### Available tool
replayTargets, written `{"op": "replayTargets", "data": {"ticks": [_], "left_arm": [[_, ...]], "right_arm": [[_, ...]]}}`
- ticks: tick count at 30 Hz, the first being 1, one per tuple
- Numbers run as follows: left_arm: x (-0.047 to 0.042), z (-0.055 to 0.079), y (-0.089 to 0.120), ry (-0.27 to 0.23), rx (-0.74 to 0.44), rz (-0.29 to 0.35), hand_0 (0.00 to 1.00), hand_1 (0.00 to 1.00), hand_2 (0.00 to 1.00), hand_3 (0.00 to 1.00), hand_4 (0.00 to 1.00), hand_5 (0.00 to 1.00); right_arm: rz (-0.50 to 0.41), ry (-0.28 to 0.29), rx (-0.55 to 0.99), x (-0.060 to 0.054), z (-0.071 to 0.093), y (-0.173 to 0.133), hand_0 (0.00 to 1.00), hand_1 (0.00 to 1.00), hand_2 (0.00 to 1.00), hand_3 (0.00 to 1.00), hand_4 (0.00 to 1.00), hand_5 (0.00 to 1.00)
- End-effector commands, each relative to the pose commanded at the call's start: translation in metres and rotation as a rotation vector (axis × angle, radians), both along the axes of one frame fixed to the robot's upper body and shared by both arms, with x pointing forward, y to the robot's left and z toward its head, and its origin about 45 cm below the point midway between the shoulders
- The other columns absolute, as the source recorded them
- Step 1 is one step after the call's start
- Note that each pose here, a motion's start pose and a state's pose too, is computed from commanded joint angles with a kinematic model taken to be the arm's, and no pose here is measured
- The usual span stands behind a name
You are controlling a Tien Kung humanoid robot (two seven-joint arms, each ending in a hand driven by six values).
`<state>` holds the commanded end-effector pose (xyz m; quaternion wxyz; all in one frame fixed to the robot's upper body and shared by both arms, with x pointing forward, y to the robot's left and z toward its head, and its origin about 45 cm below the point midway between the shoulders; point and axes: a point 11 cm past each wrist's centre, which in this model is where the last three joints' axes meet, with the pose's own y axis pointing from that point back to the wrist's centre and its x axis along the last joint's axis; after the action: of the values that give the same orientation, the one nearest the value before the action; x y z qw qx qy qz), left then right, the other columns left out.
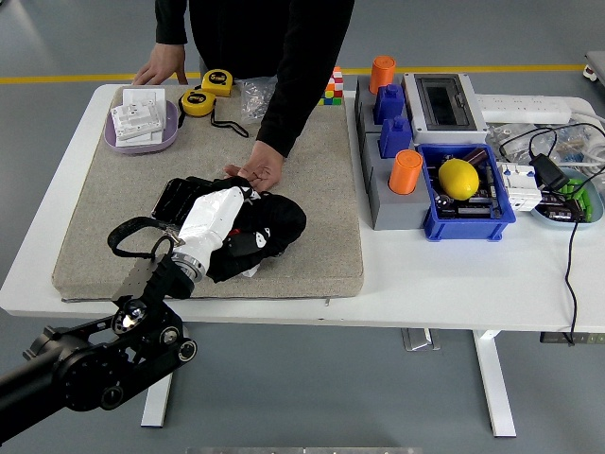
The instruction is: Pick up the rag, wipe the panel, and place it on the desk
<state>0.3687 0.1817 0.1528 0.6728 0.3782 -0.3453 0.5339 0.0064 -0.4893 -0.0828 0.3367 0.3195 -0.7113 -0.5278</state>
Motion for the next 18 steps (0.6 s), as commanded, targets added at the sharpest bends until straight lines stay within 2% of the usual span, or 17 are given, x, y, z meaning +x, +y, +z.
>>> {"op": "replayTargets", "data": {"ticks": [7,18], "left_arm": [[0.0083,0.000,0.027,-0.018,0.010,0.078,0.244,0.144,0.516,0.447,0.165,0.002],[0.0165,0.008,0.084,-0.058,0.045,0.211,0.243,0.143,0.514,0.447,0.164,0.002]], "right_arm": [[-0.001,0.002,-0.001,-0.001,0.000,0.000,0.742,0.647,0.695,0.619,0.998,0.569],[-0.004,0.006,-0.003,-0.004,0.000,-0.001,0.741,0.646,0.695,0.619,0.998,0.570]]}}
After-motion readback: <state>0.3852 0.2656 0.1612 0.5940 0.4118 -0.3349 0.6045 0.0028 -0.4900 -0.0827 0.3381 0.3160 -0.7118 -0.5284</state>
